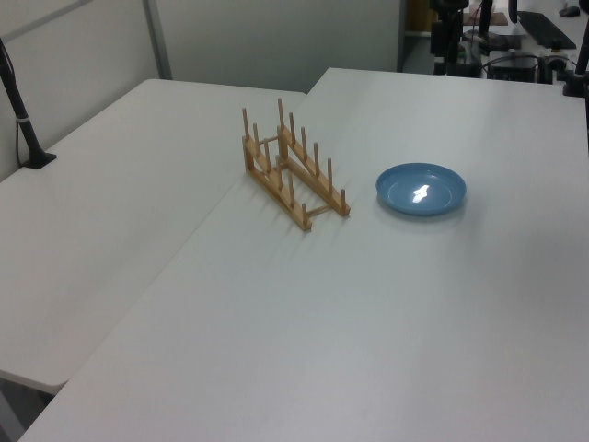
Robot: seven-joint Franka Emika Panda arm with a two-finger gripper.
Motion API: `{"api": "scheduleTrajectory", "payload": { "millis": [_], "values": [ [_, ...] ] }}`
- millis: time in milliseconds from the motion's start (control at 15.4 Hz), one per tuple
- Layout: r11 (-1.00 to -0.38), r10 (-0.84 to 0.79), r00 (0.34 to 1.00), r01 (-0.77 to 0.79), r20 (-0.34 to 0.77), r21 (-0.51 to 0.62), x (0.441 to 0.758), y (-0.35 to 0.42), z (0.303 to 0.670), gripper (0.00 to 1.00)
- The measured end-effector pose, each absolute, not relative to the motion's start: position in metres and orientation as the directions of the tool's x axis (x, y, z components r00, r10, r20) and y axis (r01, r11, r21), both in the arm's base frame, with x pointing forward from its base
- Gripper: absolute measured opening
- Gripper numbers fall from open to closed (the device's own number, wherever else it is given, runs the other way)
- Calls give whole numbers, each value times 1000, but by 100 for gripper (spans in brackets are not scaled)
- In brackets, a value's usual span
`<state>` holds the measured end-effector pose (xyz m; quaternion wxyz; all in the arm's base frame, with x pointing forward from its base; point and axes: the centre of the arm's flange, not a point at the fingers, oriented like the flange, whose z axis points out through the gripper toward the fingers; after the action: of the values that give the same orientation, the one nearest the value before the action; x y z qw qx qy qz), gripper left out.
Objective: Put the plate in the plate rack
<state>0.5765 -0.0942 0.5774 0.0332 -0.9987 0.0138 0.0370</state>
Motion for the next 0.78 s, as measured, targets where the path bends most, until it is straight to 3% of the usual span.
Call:
{"api": "scheduleTrajectory", "payload": {
  "millis": [779],
  "values": [
    [-999,35,996,34,-83,-18,574,-108,577,100]
  ]
}}
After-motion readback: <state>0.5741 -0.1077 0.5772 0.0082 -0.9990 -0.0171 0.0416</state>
